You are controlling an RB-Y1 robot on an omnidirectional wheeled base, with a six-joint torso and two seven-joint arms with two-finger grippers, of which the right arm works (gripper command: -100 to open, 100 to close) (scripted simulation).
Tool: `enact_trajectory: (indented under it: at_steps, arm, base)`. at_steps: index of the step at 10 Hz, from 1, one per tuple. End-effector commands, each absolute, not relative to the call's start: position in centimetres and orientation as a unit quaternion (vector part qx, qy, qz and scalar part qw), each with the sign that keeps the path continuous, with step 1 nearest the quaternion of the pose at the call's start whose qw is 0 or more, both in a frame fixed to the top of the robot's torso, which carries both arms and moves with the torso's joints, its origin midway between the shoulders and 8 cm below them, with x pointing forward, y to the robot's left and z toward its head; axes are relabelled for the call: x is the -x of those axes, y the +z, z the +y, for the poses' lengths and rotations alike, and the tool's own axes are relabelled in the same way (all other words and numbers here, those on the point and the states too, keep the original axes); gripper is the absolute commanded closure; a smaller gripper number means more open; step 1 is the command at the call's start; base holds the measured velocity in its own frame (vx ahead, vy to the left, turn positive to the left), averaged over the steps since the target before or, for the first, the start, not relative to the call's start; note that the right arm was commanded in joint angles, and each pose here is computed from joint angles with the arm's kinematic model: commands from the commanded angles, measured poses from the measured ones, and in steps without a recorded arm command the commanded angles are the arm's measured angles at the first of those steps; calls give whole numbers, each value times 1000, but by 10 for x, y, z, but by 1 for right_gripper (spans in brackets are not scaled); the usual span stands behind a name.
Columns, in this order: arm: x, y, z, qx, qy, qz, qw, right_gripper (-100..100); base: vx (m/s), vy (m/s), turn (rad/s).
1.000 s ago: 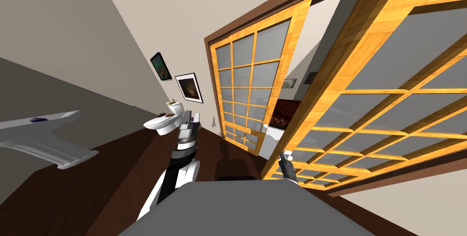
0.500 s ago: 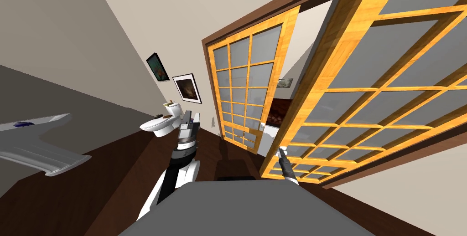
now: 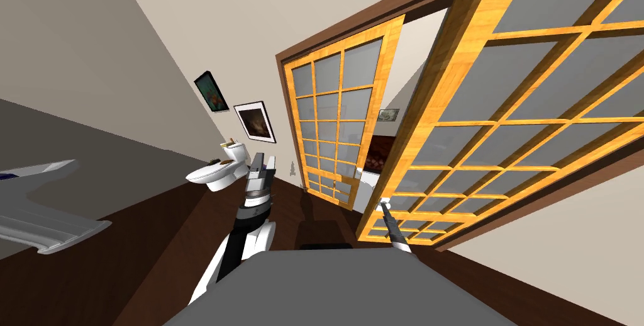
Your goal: Pull the door open
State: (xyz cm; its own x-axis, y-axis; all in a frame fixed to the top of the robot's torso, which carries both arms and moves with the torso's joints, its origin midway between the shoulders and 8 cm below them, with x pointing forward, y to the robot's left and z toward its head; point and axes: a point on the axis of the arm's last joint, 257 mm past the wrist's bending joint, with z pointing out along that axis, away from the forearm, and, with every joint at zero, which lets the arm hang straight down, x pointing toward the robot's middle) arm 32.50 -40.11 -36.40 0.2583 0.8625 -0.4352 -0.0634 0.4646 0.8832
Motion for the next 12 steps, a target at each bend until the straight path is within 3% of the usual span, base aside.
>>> enact_trajectory:
  at_steps: [1, 12]
  arm:
    - [-327, -365, -401, -378, 322, 521, 694, -100]
    - [-347, -376, -394, -207, 201, 632, 719, -100]
  base:
    - [-38, -5, -39]
    - [-38, -5, -58]
